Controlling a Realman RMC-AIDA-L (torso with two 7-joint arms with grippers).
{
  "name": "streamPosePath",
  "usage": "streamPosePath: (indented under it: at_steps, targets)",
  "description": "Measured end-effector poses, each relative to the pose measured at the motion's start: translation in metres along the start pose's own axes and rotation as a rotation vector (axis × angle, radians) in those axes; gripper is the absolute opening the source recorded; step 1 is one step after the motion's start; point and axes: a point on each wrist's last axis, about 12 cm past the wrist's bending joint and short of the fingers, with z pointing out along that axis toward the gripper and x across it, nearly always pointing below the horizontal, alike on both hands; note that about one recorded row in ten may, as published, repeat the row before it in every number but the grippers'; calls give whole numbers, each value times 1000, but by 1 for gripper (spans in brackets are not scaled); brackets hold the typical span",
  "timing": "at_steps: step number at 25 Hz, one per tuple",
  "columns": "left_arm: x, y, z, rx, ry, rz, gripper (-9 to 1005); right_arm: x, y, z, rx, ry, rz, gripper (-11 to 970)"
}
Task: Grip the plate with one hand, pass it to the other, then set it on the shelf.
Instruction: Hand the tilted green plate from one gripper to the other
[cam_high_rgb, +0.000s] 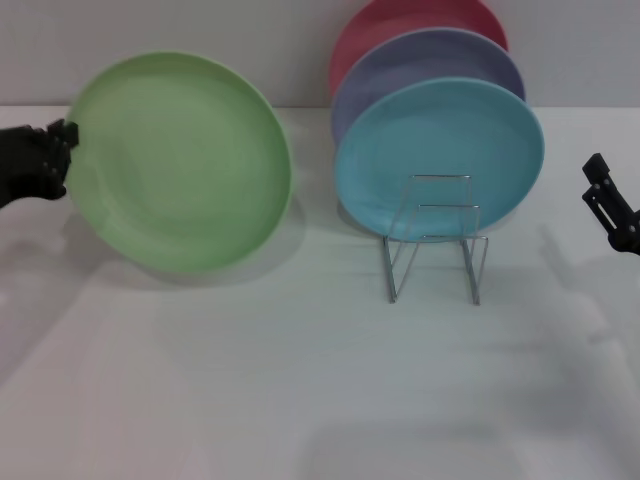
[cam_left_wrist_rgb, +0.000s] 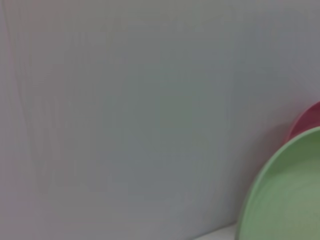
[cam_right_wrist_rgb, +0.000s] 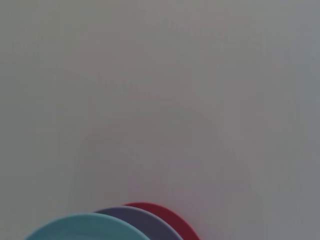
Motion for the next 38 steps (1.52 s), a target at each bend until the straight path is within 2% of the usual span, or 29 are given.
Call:
streamPosePath:
  at_steps: [5, 11, 12, 13, 15, 21, 27, 33, 35, 38]
  targets:
    - [-7, -8, 0, -36, 5, 88, 29, 2, 7, 0, -28, 8, 13, 780]
    - [-4, -15, 6, -68, 9, 116, 30, 5, 17, -1, -61, 22, 39, 780]
    - [-3, -17, 8, -76, 12, 128, 30, 5, 18, -2, -65, 23, 45, 780]
    - [0, -27, 13, -110, 18, 178, 30, 5, 19, -1, -69, 24, 48, 780]
    - [-1, -37, 15, -160, 9, 229, 30, 5, 23, -2, -87, 24, 54, 780]
    - [-6, -39, 13, -221, -10, 244, 30, 6, 24, -2, -92, 29, 56, 779]
    - [-9, -47, 16, -296, -19, 296, 30, 6, 22, -2, -88, 31, 54, 779]
    - [-16, -62, 20, -343, -44, 357, 30, 5, 21, 0, -82, 27, 51, 779]
    - [-19, -71, 23, -387, -62, 413, 30, 5, 20, 0, -81, 26, 48, 780]
    - [-20, -76, 25, -431, -77, 441, 30, 5, 20, 2, -80, 29, 47, 780]
